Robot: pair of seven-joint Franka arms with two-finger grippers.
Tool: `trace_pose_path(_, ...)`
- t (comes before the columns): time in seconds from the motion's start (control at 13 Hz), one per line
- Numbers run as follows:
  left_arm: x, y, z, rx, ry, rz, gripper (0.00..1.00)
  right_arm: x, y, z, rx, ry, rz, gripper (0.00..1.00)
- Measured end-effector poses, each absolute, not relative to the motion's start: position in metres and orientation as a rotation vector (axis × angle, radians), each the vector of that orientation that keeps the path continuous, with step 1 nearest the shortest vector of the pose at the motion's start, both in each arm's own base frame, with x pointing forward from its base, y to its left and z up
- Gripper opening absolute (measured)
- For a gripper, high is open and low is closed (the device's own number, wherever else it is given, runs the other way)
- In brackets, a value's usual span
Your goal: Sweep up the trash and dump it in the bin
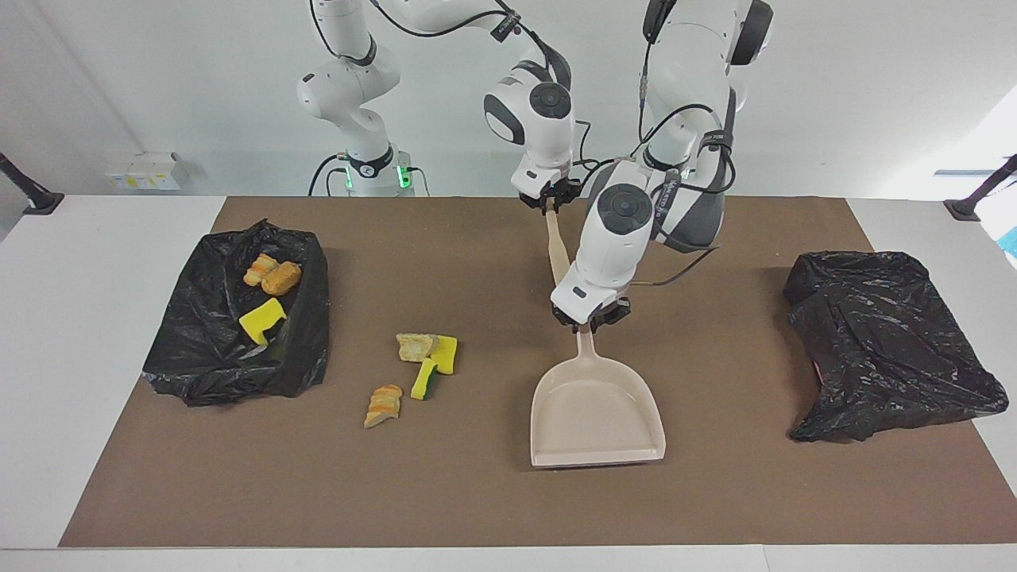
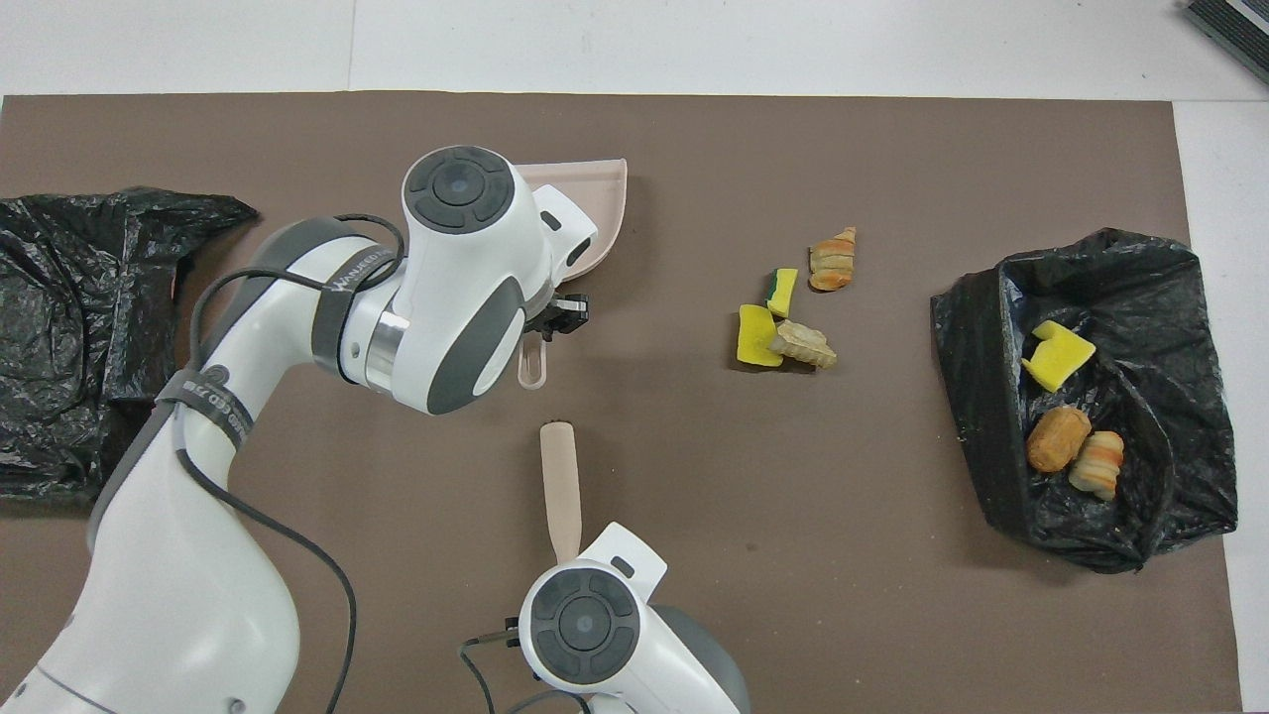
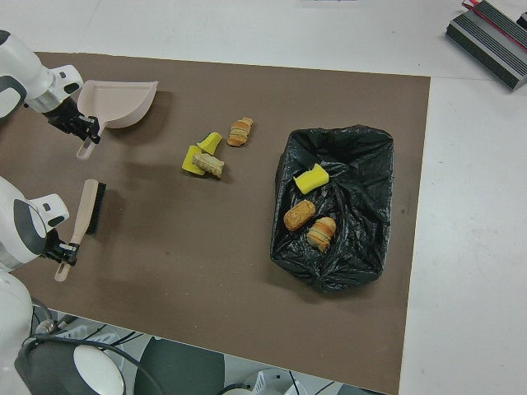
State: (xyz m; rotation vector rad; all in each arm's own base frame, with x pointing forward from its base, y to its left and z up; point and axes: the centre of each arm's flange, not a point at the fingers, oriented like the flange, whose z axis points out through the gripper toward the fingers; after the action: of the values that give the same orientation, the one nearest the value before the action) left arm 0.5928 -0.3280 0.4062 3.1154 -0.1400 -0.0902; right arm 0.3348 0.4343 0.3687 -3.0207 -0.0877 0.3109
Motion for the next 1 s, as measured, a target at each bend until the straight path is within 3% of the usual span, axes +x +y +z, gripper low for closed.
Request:
trace_pose_path(0.23, 0.597, -0.305, 0.419, 3.152, -0.391, -0.081, 0.32, 0.358, 0.382, 0.402, -3.070, 0.022, 0.409, 0.26)
trace_pose_path(0.46, 0.591, -0.298, 0.421, 3.136, -0.782, -0.167, 0.32, 0.403, 0.305, 0.421, -3.111, 0.085, 0.418, 0.26)
trace_pose_path(0.69, 0.581, -0.291, 0.418, 3.011, -1.154, -0.311, 0.32, 0.448, 0.233, 0.421, -3.199, 0.130, 0.341, 0.26)
trace_pose_path(1.0, 0.556, -0.286, 0.408, 2.827, -1.498, -0.414, 0.32, 0.477, 0.190, 0.417, -3.285, 0.190, 0.288, 0.26)
